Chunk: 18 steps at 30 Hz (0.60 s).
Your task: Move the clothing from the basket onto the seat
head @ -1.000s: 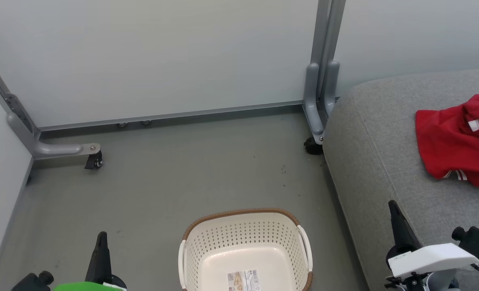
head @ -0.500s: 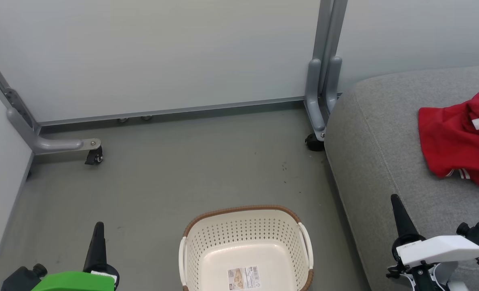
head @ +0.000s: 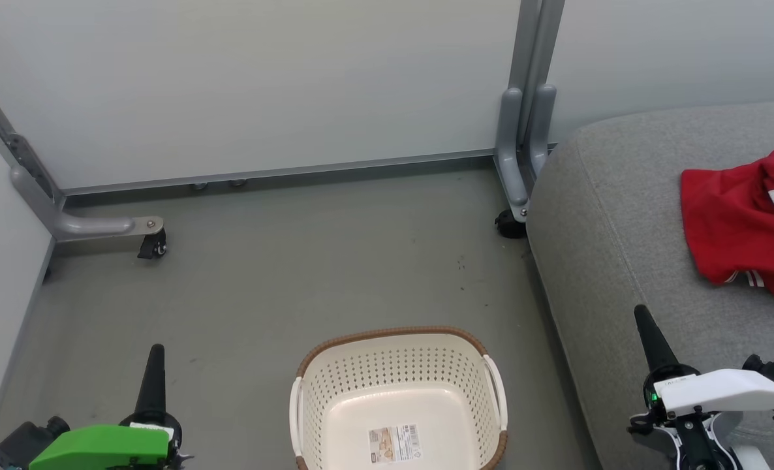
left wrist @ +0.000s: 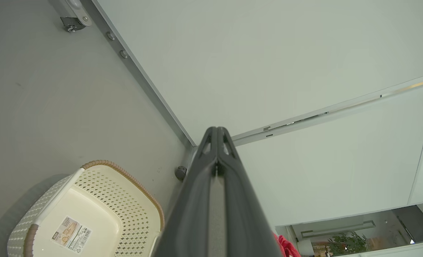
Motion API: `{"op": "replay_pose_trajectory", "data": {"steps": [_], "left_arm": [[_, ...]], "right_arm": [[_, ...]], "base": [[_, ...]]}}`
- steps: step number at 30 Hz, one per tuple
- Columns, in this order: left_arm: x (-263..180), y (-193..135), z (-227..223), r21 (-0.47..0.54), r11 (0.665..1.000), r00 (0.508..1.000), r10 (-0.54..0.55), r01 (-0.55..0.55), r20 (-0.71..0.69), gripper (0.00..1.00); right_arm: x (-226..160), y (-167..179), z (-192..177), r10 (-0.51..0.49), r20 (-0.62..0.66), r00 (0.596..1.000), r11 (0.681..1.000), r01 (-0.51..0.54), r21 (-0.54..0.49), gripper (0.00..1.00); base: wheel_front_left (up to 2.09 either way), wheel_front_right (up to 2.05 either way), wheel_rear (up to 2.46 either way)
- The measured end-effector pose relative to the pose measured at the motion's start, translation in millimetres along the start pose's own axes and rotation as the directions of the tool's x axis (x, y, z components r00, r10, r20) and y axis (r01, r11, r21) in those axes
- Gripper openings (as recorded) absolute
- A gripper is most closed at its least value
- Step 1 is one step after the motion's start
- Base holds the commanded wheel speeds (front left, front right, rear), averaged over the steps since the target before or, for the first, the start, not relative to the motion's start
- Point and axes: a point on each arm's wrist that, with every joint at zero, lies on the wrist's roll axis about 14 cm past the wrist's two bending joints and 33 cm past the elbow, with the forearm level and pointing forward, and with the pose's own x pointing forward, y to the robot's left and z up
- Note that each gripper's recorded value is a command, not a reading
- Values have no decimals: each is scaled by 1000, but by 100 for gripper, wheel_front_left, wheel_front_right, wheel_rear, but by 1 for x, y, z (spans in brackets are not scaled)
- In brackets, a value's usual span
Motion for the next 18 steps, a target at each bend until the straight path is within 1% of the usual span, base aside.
{"op": "replay_pose_trajectory", "data": {"steps": [7,18], "left_arm": [[5,-1,3,-62,998,1000,-5,5,0,0],[12,-5,6,-157,987,1000,-21,21,2,0]], "right_arm": [[4,-2,1,-6,-3,1000,998,6,68,0],[10,-2,2,-9,-6,1000,986,10,169,0]], "base": [[0,0,0],[0,0,0]]}}
